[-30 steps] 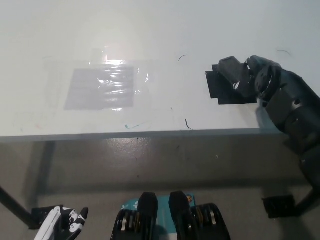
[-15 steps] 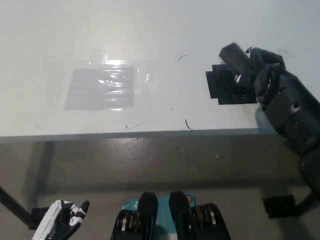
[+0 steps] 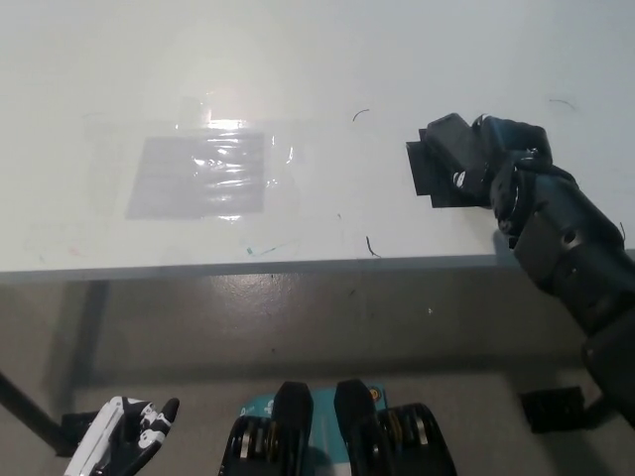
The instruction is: A whiteboard eraser is kept on the black marked spot on the table infront of the robot and the robot uses its right hand to swipe it back and forth on the table twice to clean it
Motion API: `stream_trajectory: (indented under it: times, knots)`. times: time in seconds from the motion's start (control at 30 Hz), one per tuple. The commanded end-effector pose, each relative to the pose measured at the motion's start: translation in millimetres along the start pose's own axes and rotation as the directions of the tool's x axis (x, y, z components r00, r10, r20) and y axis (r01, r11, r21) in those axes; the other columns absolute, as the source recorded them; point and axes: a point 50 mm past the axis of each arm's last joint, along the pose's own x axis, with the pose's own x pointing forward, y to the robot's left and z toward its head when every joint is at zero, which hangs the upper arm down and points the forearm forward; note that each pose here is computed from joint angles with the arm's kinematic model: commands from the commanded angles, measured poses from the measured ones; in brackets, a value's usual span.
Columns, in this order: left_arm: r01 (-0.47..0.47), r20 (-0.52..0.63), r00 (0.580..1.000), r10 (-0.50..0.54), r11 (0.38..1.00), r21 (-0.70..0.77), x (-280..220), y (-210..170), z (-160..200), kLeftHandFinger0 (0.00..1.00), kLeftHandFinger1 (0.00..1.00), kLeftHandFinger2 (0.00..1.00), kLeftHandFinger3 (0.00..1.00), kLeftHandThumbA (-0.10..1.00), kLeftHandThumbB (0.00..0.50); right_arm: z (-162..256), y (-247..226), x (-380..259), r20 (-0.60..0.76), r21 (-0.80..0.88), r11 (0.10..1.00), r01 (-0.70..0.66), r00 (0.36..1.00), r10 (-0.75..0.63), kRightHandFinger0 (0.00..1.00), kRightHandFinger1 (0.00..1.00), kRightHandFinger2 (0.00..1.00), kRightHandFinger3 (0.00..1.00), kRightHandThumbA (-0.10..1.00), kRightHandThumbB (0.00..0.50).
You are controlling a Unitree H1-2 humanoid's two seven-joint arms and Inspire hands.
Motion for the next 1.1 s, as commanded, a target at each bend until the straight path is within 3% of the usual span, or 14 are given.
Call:
stream_trajectory:
  times: [0.0, 0.1, 0.13, 0.2, 0.27, 0.37, 0.4, 0.47, 0.6, 0.7, 0.8, 0.93, 1.0, 1.07]
  knots:
    - [0.004, 0.047, 0.999, -0.006, 0.999, 0.039, 2.0, 10.7, 9.0, 0.0, 0.0, 0.0, 0.0, 0.58, 0.293, 22.3, 7.1, -3.1, 0.08, -0.043, 0.998, -0.043, 0.996, 0.047, 0.17, 0.25, 0.4, 0.84, 0.68, 0.259]
    - [0.002, 0.051, 0.999, -0.004, 0.999, 0.043, 1.3, 10.6, 9.5, 0.0, 0.0, 0.0, 0.0, 0.56, 0.298, 36.0, 8.9, -5.1, 0.109, -0.04, 0.998, -0.056, 0.992, 0.06, 0.15, 0.26, 0.4, 0.84, 0.7, 0.251]
    - [0.002, 0.049, 0.999, -0.004, 0.999, 0.042, 1.4, 10.7, 9.6, 0.0, 0.0, 0.0, 0.0, 0.56, 0.3, 42.2, 9.2, -6.0, 0.119, -0.038, 0.998, -0.057, 0.991, 0.062, 0.04, 0.15, 0.32, 0.82, 0.71, 0.251]
    - [0.005, 0.051, 0.999, -0.007, 0.999, 0.04, 1.9, 11.4, 10.0, 0.0, 0.0, 0.0, 0.0, 0.55, 0.3, 65.1, 9.4, -10.2, 0.151, -0.041, 0.998, -0.055, 0.987, 0.061, 0.0, 0.01, 0.19, 0.79, 0.7, 0.244]
    - [0.005, 0.054, 0.999, -0.007, 0.999, 0.047, 2.3, 11.5, 9.9, 0.0, 0.0, 0.0, 0.0, 0.55, 0.297, 91.1, 9.2, -16.3, 0.194, -0.024, 0.998, -0.062, 0.979, 0.065, 0.0, 0.03, 0.2, 0.75, 0.7, 0.237]
    - [0.005, 0.043, 0.999, -0.007, 0.999, 0.036, 1.7, 11.6, 8.8, 0.0, 0.0, 0.0, 0.0, 0.54, 0.308, 133.2, 11.8, -29.4, 0.269, -0.01, 0.998, -0.064, 0.961, 0.065, 0.1, 0.15, 0.3, 0.85, 0.73, 0.265]
    - [0.007, 0.039, 0.999, -0.008, 0.999, 0.035, 1.3, 11.1, 8.8, 0.0, 0.0, 0.0, 0.0, 0.54, 0.31, 142.0, 13.5, -33.0, 0.291, -0.007, 0.998, -0.064, 0.955, 0.063, 0.09, 0.13, 0.29, 0.82, 0.74, 0.266]
    - [0.011, 0.037, 0.999, -0.011, 1.0, 0.018, 0.8, 10.7, 8.0, 0.0, 0.0, 0.0, 0.0, 0.52, 0.307, 173.8, 18.5, -46.9, 0.373, 0.01, 0.998, -0.061, 0.926, 0.053, 0.0, 0.0, 0.09, 0.59, 0.71, 0.271]
    - [0.019, 0.038, 0.999, -0.02, 1.0, 0.024, 0.9, 10.8, 7.7, 0.0, 0.0, 0.0, 0.0, 0.52, 0.292, 225.5, 21.5, -73.0, 0.468, -0.027, 0.999, -0.047, 0.882, 0.054, 0.0, 0.0, 0.06, 0.43, 0.73, 0.277]
    - [0.018, 0.048, 0.999, -0.02, 0.999, 0.033, 4.0, 10.3, 8.1, 0.0, 0.0, 0.0, 0.0, 0.55, 0.302, 247.3, 16.1, -86.3, 0.506, -0.016, 0.999, -0.049, 0.861, 0.05, 0.01, 0.03, 0.11, 0.6, 0.74, 0.275]
    - [0.017, 0.049, 0.999, -0.019, 0.999, 0.042, 3.5, 11.4, 8.2, 0.0, 0.0, 0.0, 0.0, 0.57, 0.309, 248.7, 13.4, -86.8, 0.516, -0.008, 0.999, -0.039, 0.856, 0.037, 0.0, 0.0, 0.0, 0.41, 0.74, 0.275]
    - [0.019, 0.049, 0.999, -0.021, 0.999, 0.042, 2.5, 12.1, 8.9, 0.0, 0.0, 0.0, 0.0, 0.57, 0.302, 222.1, 14.3, -70.6, 0.467, -0.019, 0.999, -0.029, 0.884, 0.035, 0.06, 0.07, 0.09, 0.48, 0.69, 0.256]
    - [0.016, 0.047, 0.999, -0.018, 0.999, 0.043, 3.1, 13.2, 9.4, 0.0, 0.0, 0.0, 0.0, 0.58, 0.295, 197.9, 15.6, -57.7, 0.411, -0.037, 0.998, -0.041, 0.91, 0.052, 0.25, 0.27, 0.36, 0.79, 0.69, 0.255]
    - [0.014, 0.042, 0.999, -0.016, 0.999, 0.043, 3.4, 14.0, 9.6, 0.0, 0.0, 0.0, 0.0, 0.58, 0.299, 182.2, 16.5, -50.0, 0.371, -0.05, 0.998, -0.044, 0.927, 0.059, 0.21, 0.22, 0.33, 0.81, 0.7, 0.259]
